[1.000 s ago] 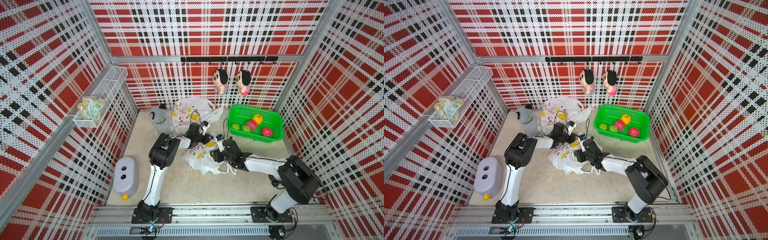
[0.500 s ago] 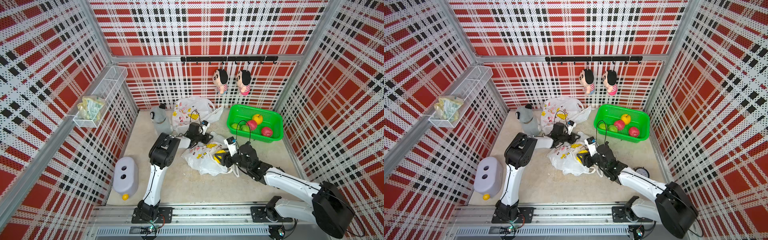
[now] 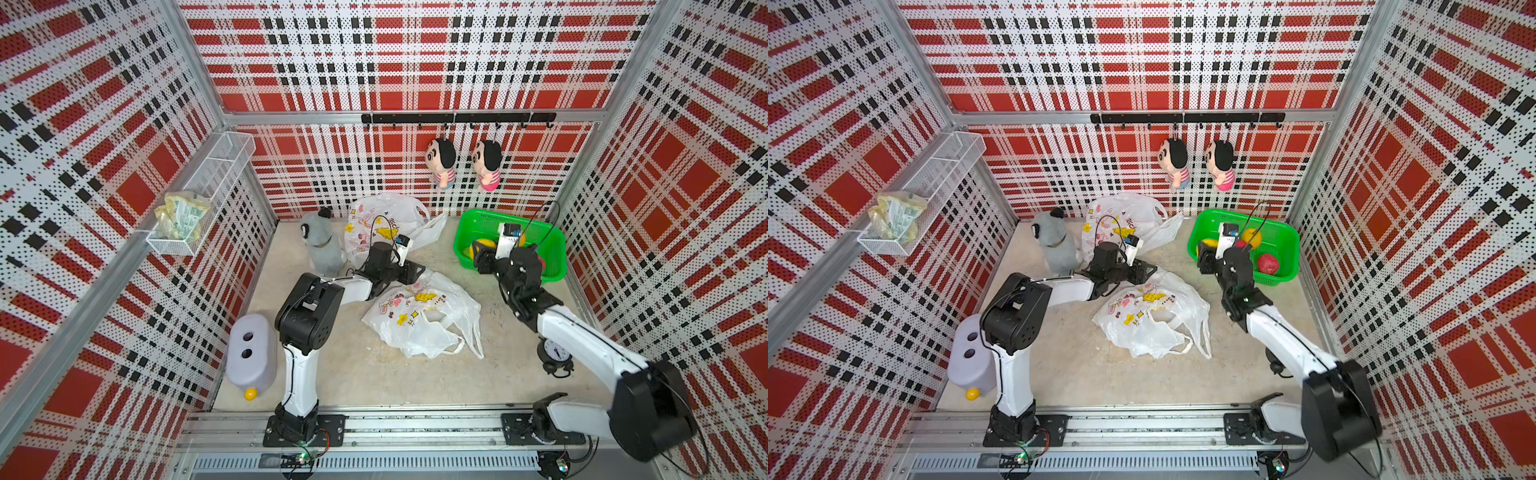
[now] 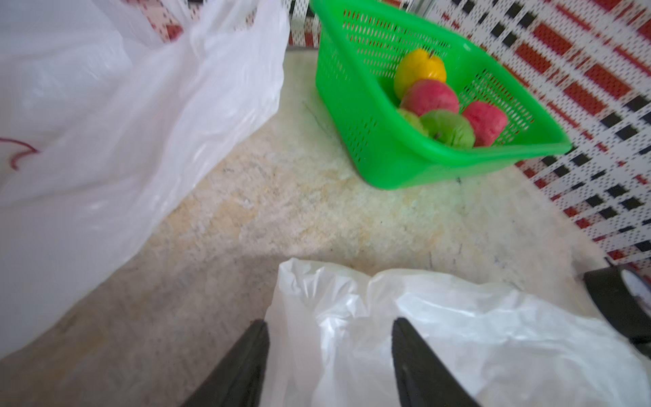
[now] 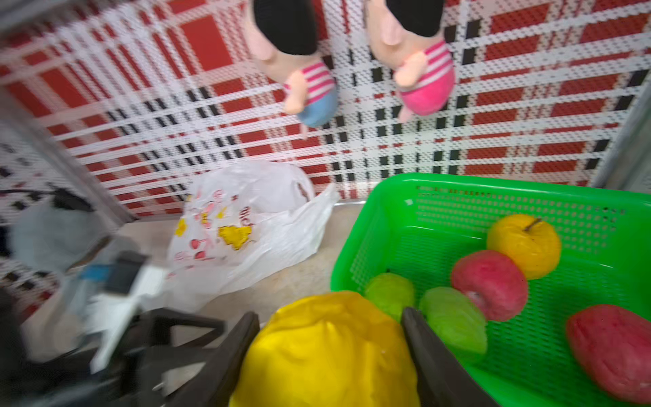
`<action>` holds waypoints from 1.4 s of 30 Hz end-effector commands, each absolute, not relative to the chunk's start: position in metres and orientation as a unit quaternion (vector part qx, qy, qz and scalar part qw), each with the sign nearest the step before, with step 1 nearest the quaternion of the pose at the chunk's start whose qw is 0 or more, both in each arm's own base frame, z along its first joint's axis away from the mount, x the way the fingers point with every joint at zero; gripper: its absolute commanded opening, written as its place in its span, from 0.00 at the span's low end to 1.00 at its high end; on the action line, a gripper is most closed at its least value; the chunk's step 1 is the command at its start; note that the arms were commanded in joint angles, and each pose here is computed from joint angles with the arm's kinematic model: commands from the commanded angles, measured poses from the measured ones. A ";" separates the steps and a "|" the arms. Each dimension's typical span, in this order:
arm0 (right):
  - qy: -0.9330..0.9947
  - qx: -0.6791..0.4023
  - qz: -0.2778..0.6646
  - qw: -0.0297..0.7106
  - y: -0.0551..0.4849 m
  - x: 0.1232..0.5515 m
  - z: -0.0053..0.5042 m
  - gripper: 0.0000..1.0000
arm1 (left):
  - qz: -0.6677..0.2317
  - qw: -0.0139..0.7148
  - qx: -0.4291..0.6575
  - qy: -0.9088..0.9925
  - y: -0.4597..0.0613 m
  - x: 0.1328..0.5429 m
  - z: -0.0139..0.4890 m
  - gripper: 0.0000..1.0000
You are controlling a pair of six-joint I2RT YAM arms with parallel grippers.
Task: Untie the knot of a plastic bag & take out the apple
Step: Place the apple in the basket, then reset both arms
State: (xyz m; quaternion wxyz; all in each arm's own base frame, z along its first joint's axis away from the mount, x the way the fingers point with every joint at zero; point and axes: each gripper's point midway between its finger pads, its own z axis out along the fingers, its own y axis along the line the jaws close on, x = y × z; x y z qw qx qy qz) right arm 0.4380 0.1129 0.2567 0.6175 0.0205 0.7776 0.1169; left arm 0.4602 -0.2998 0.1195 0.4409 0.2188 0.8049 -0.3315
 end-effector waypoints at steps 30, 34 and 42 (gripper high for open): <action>0.798 0.058 -0.004 0.600 0.019 0.347 0.171 1.00 | 0.029 0.707 -0.267 0.654 0.042 0.302 0.200 0.98; 0.803 0.040 -0.019 0.595 0.020 0.356 0.165 1.00 | 0.081 0.701 -0.202 0.679 0.034 0.313 0.200 0.98; 0.695 -0.018 -0.074 0.715 0.019 0.352 0.163 1.00 | -0.022 0.788 -0.169 0.591 0.055 0.291 0.200 0.98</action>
